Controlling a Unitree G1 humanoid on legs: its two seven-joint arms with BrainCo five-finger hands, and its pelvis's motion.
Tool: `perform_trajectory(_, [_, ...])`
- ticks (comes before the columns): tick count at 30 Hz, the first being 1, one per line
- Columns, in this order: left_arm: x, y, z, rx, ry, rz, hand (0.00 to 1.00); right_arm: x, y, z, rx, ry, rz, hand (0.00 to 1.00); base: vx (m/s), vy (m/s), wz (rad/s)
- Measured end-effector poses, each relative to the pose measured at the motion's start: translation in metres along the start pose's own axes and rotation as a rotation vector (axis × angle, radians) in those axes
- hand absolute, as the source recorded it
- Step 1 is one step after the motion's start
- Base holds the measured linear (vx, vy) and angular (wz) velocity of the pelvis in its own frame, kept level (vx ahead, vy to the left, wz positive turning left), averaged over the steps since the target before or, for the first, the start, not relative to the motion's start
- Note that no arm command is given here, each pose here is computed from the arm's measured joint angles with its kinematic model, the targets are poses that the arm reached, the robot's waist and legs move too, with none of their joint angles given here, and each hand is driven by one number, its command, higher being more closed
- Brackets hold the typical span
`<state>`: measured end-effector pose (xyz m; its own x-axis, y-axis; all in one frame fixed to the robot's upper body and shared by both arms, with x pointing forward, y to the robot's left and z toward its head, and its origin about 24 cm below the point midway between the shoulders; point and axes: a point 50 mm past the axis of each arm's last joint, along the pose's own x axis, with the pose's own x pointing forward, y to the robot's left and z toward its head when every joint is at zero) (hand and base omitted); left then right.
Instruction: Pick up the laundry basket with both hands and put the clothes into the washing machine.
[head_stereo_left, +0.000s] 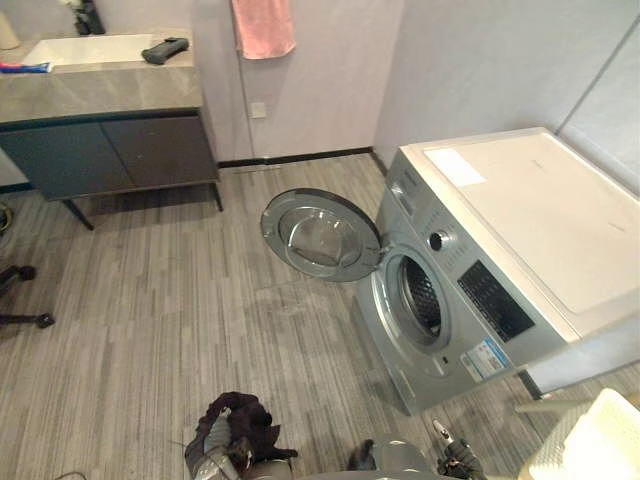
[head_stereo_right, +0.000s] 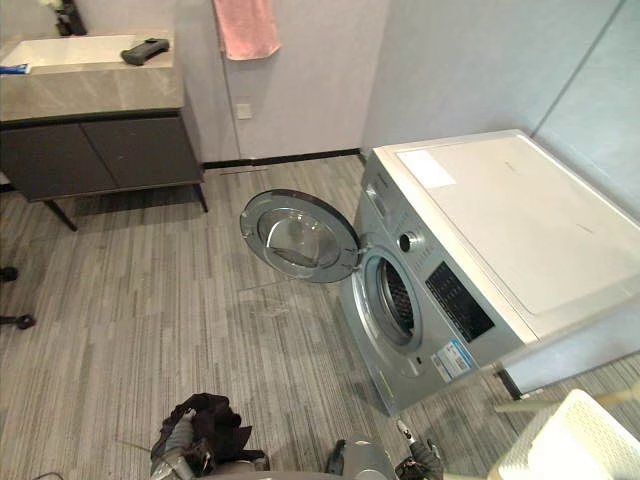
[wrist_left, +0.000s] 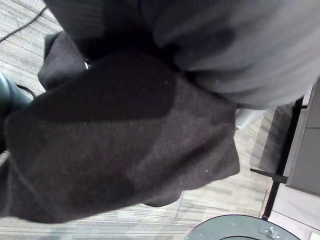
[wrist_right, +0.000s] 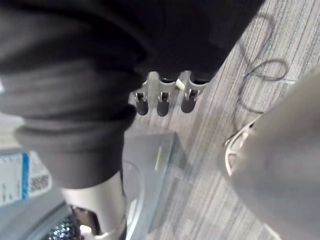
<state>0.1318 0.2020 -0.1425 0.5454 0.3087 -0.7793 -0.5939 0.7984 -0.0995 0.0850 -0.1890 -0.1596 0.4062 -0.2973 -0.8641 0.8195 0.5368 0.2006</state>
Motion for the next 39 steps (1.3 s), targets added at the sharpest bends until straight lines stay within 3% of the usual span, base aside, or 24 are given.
perform_trajectory(2, [0.000,0.000,0.000,0.000,0.000,0.000,1.00,0.000,0.000,0.000,0.000,0.000,0.000,0.00,0.00,0.000,0.24])
perform_trajectory(3, [-0.004,-0.025,-0.007,-0.088,0.008,-0.045,1.00,0.000,-0.005,0.008,0.048,-0.045,-0.027,0.00,0.00,0.000,0.45])
perform_trajectory(6, [-0.004,-0.024,-0.007,-0.106,0.008,-0.042,1.00,0.000,-0.007,0.010,0.085,-0.052,-0.038,0.00,0.87,-0.233,0.00])
perform_trajectory(10, [-0.008,-0.013,-0.011,-0.141,0.003,-0.016,1.00,0.001,0.003,0.017,0.070,-0.078,-0.003,0.00,0.25,-0.013,-0.30])
perform_trajectory(13, [-0.017,0.013,-0.030,-0.146,0.048,0.071,1.00,0.002,0.021,0.033,0.001,-0.136,0.066,0.00,0.28,0.199,-1.71])
perform_trajectory(17, [-0.016,0.011,-0.022,-0.131,0.013,0.061,1.00,-0.001,0.045,0.021,-0.065,-0.100,0.141,0.00,0.40,0.357,-1.59])
perform_trajectory(22, [-0.013,0.010,-0.016,-0.077,-0.001,0.039,1.00,0.000,0.031,0.005,-0.177,-0.028,0.118,0.00,0.37,0.592,-1.41])
perform_trajectory(29, [-0.008,-0.015,0.005,0.072,-0.080,-0.070,1.00,0.000,0.021,0.004,-0.151,-0.015,0.090,0.00,0.22,0.416,-1.12])
perform_trajectory(35, [-0.009,-0.019,0.004,0.095,-0.080,-0.084,1.00,0.002,0.016,0.012,-0.167,-0.036,0.097,0.00,0.02,0.065,-1.14])
perform_trajectory(39, [-0.007,-0.033,-0.002,0.169,-0.046,-0.142,1.00,0.005,-0.005,0.013,-0.211,-0.005,0.027,0.00,0.01,-0.128,-0.65])
